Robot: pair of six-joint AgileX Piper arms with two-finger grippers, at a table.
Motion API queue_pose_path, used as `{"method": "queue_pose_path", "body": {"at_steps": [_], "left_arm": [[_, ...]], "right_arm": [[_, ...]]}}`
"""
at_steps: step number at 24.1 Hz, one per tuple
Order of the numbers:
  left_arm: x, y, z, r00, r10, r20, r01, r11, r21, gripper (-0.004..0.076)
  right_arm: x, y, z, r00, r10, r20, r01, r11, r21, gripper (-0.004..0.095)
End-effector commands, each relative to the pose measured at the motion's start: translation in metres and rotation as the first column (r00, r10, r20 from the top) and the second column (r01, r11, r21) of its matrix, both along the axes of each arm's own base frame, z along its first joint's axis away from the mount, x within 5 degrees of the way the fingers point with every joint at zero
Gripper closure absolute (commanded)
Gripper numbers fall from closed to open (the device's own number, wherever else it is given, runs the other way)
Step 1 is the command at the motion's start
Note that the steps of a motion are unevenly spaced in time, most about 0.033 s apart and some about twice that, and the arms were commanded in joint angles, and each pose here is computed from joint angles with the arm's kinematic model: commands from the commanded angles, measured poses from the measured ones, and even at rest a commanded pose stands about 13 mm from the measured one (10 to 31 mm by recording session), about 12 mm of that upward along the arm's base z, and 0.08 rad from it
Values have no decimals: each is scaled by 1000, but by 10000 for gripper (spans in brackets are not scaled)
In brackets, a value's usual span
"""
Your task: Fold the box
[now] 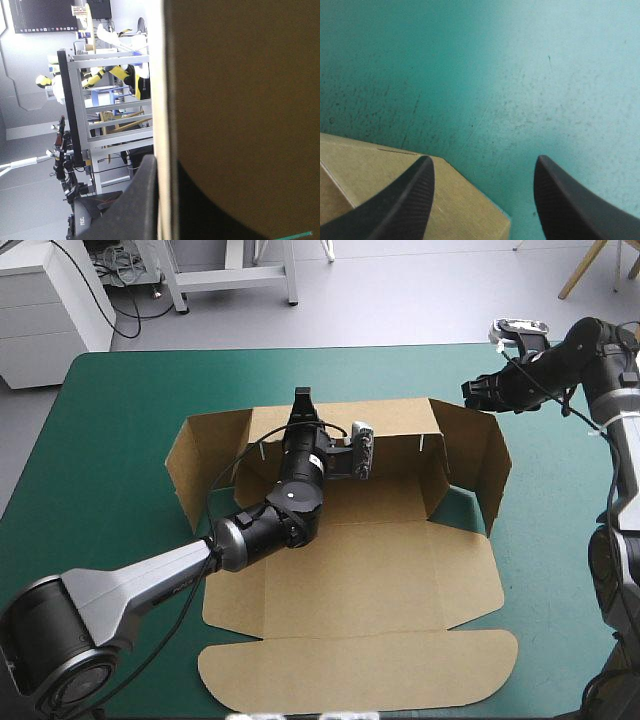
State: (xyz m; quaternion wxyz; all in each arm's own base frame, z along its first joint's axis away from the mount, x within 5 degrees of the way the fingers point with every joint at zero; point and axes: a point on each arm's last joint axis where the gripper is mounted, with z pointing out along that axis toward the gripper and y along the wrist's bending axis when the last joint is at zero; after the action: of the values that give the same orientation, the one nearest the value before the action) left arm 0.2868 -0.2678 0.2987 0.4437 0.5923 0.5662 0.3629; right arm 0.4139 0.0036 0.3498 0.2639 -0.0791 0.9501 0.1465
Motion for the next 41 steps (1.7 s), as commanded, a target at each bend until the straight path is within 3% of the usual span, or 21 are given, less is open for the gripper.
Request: {"method": "queue_pose_path", "body": {"at_steps": [1,10,15,23,41], "left_arm": [[-5,0,18,1000,-15,27,17,998,-57,734],[-4,1,20,999,6,39,-2,995,-100,734],[-4,1,20,999,5,41,-1,995,-98,734],[-4,1,20,999,11,38,-7,995,-103,734],[-4,4,19,998,46,35,-42,994,-100,734]], "right_arm": [[-15,1,33,996,1,84,-2,1000,8,371],[-34,4,28,997,21,73,-22,1000,11,413],[-63,10,27,975,35,219,-46,998,43,423],[-103,15,3,964,54,259,-72,996,59,423],[-140,26,-8,894,206,398,-227,974,5,423]]}}
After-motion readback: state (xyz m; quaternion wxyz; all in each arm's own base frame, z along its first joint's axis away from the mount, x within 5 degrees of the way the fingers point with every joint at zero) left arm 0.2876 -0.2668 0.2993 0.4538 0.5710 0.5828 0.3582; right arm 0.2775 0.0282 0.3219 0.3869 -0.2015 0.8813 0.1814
